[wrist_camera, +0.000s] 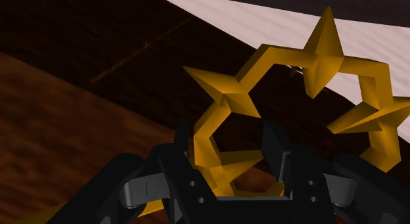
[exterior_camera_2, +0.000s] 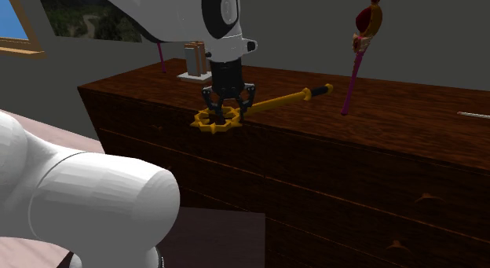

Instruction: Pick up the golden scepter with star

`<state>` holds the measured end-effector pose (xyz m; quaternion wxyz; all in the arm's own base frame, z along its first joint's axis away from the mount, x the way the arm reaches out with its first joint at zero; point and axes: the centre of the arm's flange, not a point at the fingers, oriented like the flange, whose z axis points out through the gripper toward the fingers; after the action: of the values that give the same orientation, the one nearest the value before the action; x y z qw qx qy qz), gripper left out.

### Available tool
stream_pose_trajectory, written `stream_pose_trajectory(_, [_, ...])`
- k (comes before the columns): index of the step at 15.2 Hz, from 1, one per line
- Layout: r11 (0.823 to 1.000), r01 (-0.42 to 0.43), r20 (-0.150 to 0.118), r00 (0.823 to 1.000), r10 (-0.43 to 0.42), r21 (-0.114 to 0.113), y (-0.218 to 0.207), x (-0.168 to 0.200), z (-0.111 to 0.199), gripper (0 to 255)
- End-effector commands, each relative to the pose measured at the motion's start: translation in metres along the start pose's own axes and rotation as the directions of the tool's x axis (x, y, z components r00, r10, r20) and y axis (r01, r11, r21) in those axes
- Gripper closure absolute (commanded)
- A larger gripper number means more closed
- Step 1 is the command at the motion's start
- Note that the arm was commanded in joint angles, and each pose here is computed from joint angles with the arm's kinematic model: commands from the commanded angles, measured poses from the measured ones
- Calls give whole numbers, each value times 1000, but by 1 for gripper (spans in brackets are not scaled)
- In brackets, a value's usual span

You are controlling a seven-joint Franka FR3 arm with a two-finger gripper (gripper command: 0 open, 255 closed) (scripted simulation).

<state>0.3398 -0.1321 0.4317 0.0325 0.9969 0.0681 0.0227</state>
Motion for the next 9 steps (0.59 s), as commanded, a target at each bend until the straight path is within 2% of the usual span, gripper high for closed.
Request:
stream_pose_trajectory(1, [1000,0,1,1000,0,1,0,0,0,255])
stream_pose_trajectory(3, [1000,0,1,1000,0,1,0,0,0,255])
stream_pose_trajectory(9, [1000,0,1,1000,0,1,2,1,-31,255])
